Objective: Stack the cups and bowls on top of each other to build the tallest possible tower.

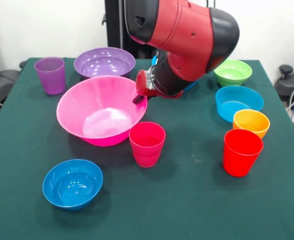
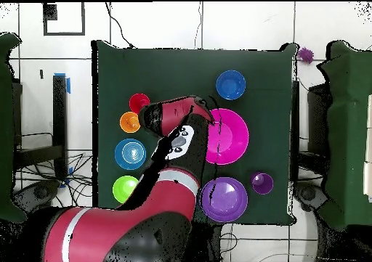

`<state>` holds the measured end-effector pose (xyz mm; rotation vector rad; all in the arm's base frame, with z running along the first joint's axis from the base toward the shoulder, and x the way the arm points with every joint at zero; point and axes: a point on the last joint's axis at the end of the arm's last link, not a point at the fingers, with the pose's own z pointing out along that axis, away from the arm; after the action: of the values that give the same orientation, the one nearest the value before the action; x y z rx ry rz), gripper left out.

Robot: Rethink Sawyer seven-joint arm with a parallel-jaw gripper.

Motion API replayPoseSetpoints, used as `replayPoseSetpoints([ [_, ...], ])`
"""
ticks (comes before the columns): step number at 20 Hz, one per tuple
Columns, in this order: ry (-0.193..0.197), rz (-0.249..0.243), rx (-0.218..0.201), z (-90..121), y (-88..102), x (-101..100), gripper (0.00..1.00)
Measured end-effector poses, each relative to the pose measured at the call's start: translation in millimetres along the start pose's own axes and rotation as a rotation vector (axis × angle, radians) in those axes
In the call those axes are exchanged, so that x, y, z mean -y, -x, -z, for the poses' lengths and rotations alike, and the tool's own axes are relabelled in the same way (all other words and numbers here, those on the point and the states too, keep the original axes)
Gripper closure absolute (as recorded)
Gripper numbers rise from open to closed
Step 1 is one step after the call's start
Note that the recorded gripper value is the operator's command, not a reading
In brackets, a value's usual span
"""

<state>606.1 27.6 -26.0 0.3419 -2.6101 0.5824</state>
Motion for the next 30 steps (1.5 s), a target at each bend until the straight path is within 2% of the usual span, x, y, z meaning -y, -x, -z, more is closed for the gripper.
replayPoseSetpoints([
  [5, -0.009, -0.005, 0.015, 5.1, 5.3, 5.0, 1.00],
  [20, -0.106, 0.005, 0.040, 15.1, 10.0, 29.9, 1.00],
  [30, -0.128, 0.005, 0.041, 21.6, 7.7, 31.0, 1.00],
])
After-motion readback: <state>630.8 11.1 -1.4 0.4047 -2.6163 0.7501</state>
